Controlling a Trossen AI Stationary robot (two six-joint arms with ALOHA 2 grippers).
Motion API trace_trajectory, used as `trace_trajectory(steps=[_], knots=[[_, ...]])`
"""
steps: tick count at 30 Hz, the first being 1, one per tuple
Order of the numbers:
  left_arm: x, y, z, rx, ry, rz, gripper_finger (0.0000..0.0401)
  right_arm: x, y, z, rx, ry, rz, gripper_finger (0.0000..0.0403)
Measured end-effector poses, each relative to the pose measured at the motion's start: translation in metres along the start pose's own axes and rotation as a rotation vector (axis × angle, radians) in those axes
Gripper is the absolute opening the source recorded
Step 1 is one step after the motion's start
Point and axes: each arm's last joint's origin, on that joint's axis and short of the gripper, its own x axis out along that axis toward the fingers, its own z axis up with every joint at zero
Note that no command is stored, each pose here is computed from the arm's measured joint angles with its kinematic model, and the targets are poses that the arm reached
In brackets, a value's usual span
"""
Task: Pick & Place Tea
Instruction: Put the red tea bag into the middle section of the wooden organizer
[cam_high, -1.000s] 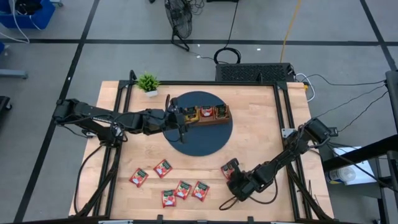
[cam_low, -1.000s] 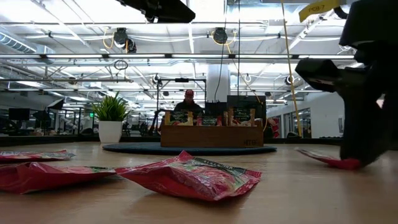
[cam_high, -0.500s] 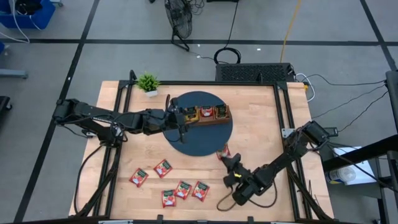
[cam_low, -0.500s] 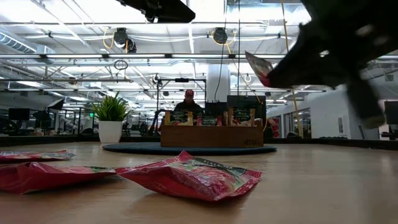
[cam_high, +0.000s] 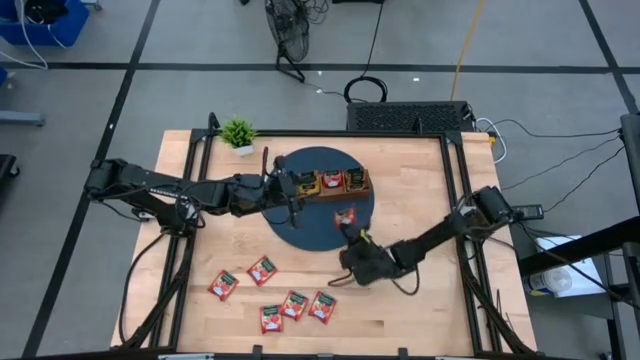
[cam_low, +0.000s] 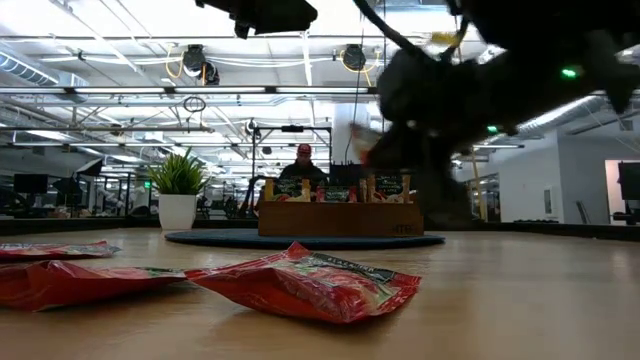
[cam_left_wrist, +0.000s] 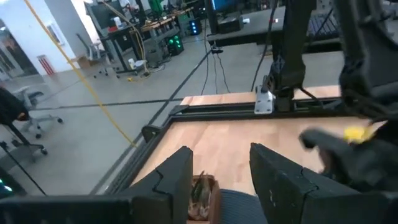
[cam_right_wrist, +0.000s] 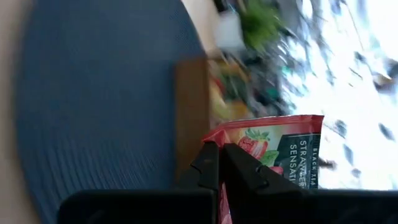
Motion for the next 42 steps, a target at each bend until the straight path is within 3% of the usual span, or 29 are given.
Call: trace_trajectory(steps=[5, 9, 11, 16, 20, 24, 30, 42], knots=[[0.001, 0.002, -0.002, 0.055, 0.02, 0.012, 0.0161, 0.023, -0.011, 0.007, -0.023, -0.306, 0.211, 0.0], [0.002, 0.004, -0.01, 0.034, 0.097, -0.011, 0.0161, 0.044, -0.022, 0.005, -0.017, -0.439, 0.28, 0.0], [0.002, 0.007, -0.015, 0.042, 0.136, -0.006, 0.0161, 0.056, -0.029, 0.0, -0.029, -0.417, 0.242, 0.0], [0.004, 0.019, -0.025, 0.04, 0.235, 0.063, 0.0161, 0.077, -0.05, -0.013, -0.137, -0.182, -0.01, 0.0], [0.006, 0.027, -0.028, -0.004, 0.252, 0.086, 0.0161, 0.082, -0.064, -0.012, -0.165, -0.173, -0.114, 0.0], [0.009, 0.037, -0.03, -0.077, 0.258, 0.121, 0.0161, 0.082, -0.072, -0.01, -0.165, -0.212, -0.17, 0.0], [0.013, 0.043, -0.033, -0.127, 0.256, 0.051, 0.0161, 0.083, -0.078, -0.008, -0.185, -0.261, -0.211, 0.0], [0.012, 0.04, -0.017, -0.135, 0.112, -0.025, 0.0161, 0.088, -0.083, -0.012, -0.191, -0.243, -0.231, 0.0]])
